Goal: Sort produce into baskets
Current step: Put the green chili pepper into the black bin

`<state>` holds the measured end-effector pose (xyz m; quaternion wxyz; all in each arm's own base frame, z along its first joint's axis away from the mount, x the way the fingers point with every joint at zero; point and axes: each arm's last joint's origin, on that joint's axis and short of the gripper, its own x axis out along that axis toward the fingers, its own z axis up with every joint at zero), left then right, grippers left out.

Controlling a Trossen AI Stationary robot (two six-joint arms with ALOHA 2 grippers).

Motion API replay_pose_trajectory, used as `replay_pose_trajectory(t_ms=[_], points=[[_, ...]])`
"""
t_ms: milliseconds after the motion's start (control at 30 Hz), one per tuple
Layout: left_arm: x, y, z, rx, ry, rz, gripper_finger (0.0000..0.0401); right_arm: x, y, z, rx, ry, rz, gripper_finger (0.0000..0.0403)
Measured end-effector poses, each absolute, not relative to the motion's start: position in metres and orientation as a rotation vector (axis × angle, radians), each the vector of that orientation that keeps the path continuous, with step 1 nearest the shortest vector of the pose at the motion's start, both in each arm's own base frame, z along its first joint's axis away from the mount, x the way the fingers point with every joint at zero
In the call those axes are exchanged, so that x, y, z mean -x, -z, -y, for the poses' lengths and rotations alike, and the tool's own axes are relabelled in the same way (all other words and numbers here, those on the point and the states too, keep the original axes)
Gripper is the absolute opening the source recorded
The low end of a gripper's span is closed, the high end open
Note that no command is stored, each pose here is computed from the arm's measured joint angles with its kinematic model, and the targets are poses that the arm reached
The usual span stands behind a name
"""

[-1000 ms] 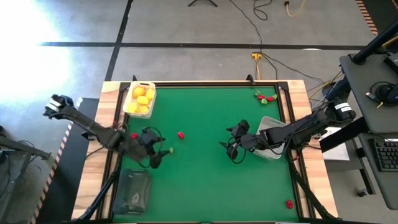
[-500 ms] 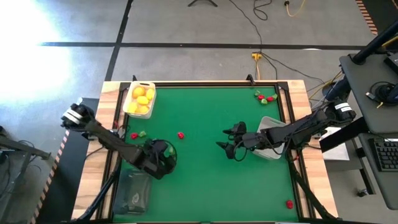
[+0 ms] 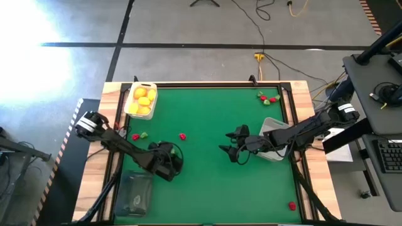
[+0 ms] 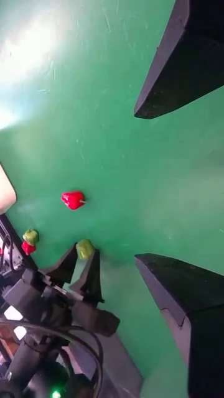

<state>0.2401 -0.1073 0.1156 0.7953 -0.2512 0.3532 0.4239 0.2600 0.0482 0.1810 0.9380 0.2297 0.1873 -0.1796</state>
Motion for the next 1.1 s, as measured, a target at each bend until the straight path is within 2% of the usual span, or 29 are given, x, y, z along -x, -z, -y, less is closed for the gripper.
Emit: replay_pose_trajectory(t_ms=[133, 333, 467, 733, 900, 1000, 1100], points=[[-0.242, -0.113, 0.109, 0.528, -0.915, -0.769, 0.0175, -0.259, -0.18, -0.048, -0.461, 0.37, -0.397, 0.0364], [-0.242, -0.112, 0.108, 0.52, -0.919, -0.774, 0.0082, -0.259, -0.18, -0.048, -0.461, 0.371, -0.393, 0.0364], [-0.243, -0.124, 0.113, 0.484, -0.871, -0.794, 0.0039, -0.259, -0.18, -0.048, -0.461, 0.372, -0.393, 0.0364], [-0.226, -0.202, 0.151, 0.385, -0.574, -1.058, 0.0049, -0.259, -0.18, -0.048, -0.461, 0.372, -0.392, 0.0364], [-0.191, -0.249, 0.19, 0.369, -0.29, -1.361, 0.0047, -0.26, -0.181, -0.048, -0.463, 0.371, -0.387, 0.0364], [-0.166, -0.269, 0.211, 0.415, -0.254, -1.47, 0.0047, -0.262, -0.185, -0.048, -0.482, 0.368, -0.335, 0.0364], [-0.149, -0.276, 0.223, 0.489, -0.307, -1.487, 0.0046, -0.264, -0.189, -0.048, -0.501, 0.354, -0.291, 0.0364]])
